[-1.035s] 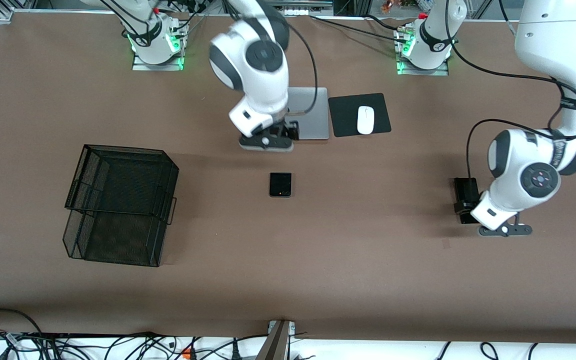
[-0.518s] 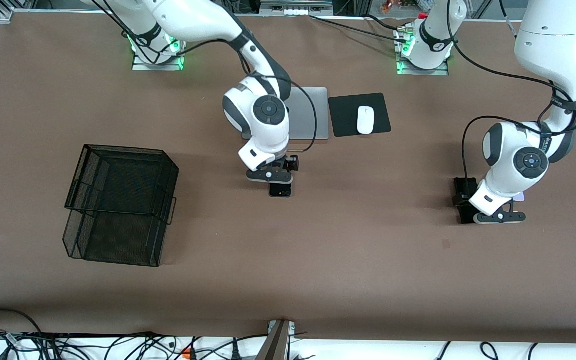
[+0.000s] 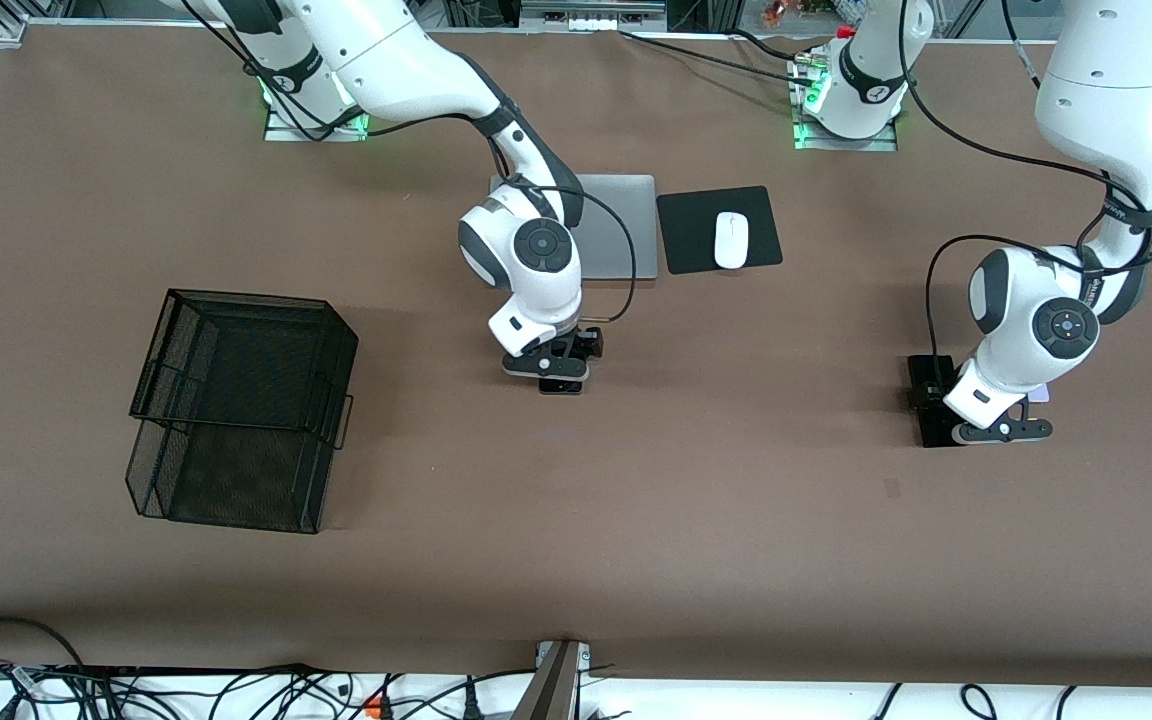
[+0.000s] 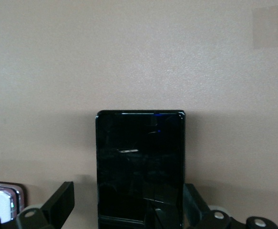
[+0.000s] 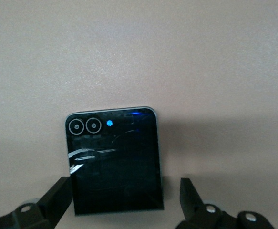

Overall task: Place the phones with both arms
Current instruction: 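Close the right gripper on the flip while the left gripper grasps the smartphone, then carry the flip phone over the mesh basket with the right gripper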

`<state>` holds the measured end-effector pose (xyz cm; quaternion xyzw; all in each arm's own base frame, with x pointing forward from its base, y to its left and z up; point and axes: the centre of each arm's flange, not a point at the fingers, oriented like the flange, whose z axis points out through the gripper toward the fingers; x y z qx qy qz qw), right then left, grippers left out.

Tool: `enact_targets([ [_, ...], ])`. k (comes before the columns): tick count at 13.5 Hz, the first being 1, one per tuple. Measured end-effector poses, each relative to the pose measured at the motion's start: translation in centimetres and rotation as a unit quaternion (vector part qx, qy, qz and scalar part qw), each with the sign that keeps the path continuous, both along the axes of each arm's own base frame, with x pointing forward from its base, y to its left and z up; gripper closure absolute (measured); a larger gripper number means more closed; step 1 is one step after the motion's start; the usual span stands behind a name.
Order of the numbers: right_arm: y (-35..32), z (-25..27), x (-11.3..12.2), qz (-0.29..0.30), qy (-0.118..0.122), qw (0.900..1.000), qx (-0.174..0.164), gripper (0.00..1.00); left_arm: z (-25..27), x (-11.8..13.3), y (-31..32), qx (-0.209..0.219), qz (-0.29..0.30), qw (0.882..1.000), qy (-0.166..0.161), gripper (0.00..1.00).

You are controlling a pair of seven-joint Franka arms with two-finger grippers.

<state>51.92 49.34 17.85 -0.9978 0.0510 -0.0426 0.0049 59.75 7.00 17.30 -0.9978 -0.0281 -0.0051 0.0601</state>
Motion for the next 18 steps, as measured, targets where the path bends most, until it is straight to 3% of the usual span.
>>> enact_targets([
  [6,0.1,-1.3,-0.1,-0.014,-0.003,1.000,0.006,0.04,-1.2,-0.4,0.3,-0.038,0.014,0.999,0.005,0.00],
  [8,0.3,-0.5,0.2,-0.014,-0.007,1.000,0.009,0.18,-1.0,-0.3,0.4,-0.044,0.016,0.999,0.002,0.18],
  [11,-0.6,0.6,1.5,-0.021,-0.001,1.000,-0.002,0.19,-0.8,-0.2,0.1,-0.046,0.014,0.999,0.000,0.21],
  [15,-5.3,11.0,5.2,-0.005,0.023,0.999,-0.031,0.19,-0.1,0.3,-2.1,-0.054,0.000,0.998,0.008,0.21],
  [18,-13.3,20.7,7.9,0.033,0.057,0.997,-0.028,0.19,2.6,1.1,-3.7,-0.055,-0.011,0.998,0.028,0.21],
])
